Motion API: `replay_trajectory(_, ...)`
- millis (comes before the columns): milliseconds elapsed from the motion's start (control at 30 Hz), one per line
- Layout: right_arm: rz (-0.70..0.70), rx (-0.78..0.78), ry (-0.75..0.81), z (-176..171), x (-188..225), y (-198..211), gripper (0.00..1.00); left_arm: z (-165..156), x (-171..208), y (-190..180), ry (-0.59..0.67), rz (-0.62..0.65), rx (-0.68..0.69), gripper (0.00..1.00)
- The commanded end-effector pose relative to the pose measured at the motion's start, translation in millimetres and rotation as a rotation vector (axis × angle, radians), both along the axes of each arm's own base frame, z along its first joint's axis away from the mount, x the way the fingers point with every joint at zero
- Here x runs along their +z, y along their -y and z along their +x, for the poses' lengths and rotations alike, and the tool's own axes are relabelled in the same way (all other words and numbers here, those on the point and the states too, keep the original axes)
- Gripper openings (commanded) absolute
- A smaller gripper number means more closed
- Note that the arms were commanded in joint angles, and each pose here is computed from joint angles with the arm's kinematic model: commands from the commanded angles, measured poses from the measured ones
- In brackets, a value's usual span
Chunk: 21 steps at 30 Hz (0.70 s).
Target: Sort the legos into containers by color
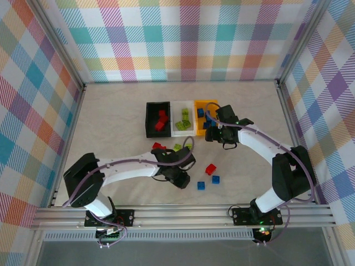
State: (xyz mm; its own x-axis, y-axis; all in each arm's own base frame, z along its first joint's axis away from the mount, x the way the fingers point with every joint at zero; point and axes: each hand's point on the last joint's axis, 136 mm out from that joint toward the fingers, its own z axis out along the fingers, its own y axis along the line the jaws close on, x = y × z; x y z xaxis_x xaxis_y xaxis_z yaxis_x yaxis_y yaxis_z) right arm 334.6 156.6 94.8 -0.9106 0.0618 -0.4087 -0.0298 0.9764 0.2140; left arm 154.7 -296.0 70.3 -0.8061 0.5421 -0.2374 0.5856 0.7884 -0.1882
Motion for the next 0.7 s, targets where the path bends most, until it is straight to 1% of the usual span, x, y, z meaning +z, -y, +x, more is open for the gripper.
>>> replay_trajectory(0,0.030,-0.009,0.011,3.2,3.5,-1.8,0.72,3.1,5.0,-11.4,-0.024,0.000,0.033,0.42)
replay_trajectory(67,0.029,-0.008,0.008,2.4,2.7,-1.7,0.72,6.9,5.1,-17.5,-0.005,0.031,0.045,0.36)
replay_trajectory(100,0.029,-0.008,0.010,2.6,3.3,-1.6,0.72,9.9,5.8,-20.4,0.002,0.035,0.055,0.35)
replay_trajectory(233,0.026,-0.009,0.017,2.4,4.9,-0.5,0.72,20.1,8.4,-29.0,0.002,0.036,0.108,0.35)
replay_trajectory(267,0.027,-0.009,0.018,2.2,5.4,-0.7,0.72,21.0,9.3,-30.5,0.003,0.038,0.116,0.36)
replay_trajectory(300,0.026,-0.008,0.017,2.1,5.2,-0.3,0.72,20.4,8.9,-30.9,-0.001,0.041,0.115,0.41)
replay_trajectory(367,0.026,-0.007,0.014,1.7,4.3,-0.5,0.72,17.8,5.0,-32.1,-0.015,0.044,0.117,0.60)
replay_trajectory(400,0.027,-0.005,0.014,1.6,4.2,-1.1,0.72,16.8,2.5,-32.9,-0.019,0.045,0.117,0.67)
replay_trajectory(433,0.028,-0.005,0.012,1.9,3.7,-1.2,0.72,16.0,-0.3,-33.7,-0.022,0.047,0.119,0.74)
replay_trajectory(467,0.027,-0.004,0.009,1.6,2.9,-1.3,0.72,15.1,-3.2,-35.1,-0.025,0.054,0.122,0.79)
replay_trajectory(533,0.030,-0.004,0.009,1.8,2.8,-1.7,0.72,13.9,-7.2,-36.1,-0.032,0.059,0.123,0.83)
replay_trajectory(667,0.029,-0.004,0.011,2.5,3.1,-1.8,0.72,7.1,-14.1,-33.9,-0.071,0.055,0.114,0.85)
